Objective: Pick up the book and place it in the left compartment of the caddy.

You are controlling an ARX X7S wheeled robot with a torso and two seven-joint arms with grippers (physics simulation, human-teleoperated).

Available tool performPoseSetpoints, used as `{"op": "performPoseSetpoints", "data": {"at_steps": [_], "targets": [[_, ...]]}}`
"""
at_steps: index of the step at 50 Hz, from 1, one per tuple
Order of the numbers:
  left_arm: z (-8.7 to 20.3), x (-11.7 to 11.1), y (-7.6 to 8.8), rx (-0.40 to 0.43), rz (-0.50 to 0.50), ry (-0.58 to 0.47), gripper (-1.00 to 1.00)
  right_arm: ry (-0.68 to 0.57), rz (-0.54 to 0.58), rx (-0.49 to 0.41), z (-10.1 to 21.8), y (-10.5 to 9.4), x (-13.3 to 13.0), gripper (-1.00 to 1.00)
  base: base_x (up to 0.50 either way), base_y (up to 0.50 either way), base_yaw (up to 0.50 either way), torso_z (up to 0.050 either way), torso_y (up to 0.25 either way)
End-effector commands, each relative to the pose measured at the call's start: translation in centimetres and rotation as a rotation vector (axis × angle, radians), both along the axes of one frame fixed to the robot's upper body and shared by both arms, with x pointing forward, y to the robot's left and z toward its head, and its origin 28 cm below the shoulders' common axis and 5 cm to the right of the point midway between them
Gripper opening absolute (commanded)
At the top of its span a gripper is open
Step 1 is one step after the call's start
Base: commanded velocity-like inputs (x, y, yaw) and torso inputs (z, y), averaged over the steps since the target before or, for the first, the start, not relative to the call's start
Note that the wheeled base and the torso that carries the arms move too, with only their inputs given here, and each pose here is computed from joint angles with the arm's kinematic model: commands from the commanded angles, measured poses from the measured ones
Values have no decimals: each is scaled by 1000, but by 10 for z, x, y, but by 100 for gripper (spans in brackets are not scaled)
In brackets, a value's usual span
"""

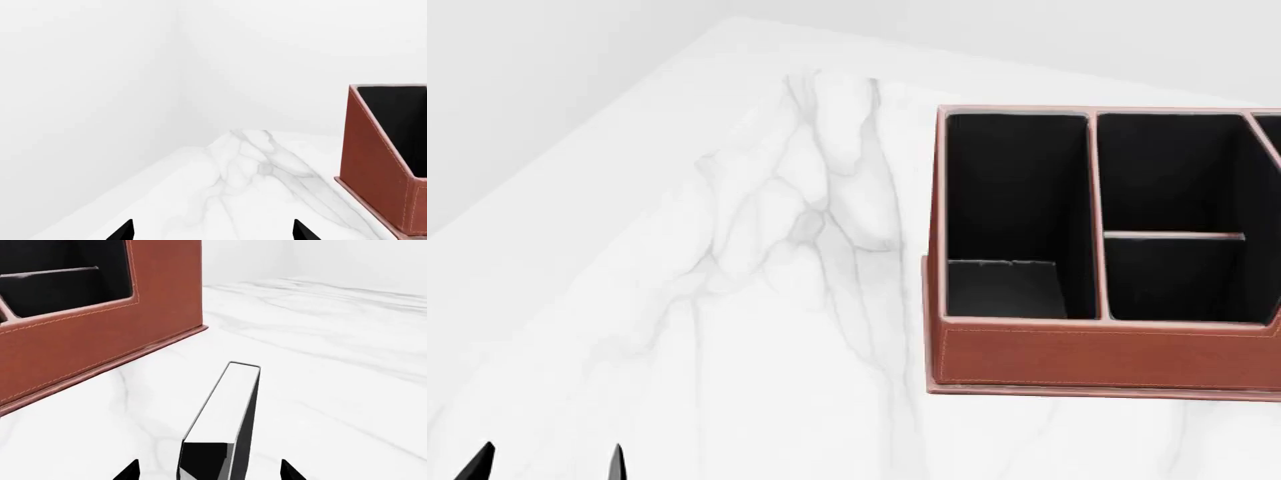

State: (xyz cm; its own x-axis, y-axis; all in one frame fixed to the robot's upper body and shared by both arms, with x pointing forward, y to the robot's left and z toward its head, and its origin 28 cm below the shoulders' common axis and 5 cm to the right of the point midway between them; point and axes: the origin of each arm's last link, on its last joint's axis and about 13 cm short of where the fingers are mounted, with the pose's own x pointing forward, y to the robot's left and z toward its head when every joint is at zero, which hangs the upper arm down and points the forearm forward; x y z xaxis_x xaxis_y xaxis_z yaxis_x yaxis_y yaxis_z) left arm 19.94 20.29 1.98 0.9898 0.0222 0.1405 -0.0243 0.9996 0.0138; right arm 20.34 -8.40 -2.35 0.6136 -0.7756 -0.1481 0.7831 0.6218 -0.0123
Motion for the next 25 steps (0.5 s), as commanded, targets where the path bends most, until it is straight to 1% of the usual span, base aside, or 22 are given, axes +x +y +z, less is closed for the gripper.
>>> {"op": "performPoseSetpoints", "data": {"at_steps": [1,9,10,20,25], "targets": [[0,0,0,2,-2,2,100,7,-9,5,-3,2,-2,100,0,0,0,0,0],[-1,0,0,4,-3,2,100,9,-10,-1,-3,2,-1,100,0,0,0,0,0],[-1,0,0,4,-3,3,100,6,-5,-3,-3,2,-1,-100,0,0,0,0,0],[-1,0,-1,6,-4,3,100,9,-12,-22,-2,3,-1,-100,0,0,0,0,0],[-2,0,-1,13,-10,4,100,-25,-28,-80,4,4,-3,-100,0,0,0,0,0]]}}
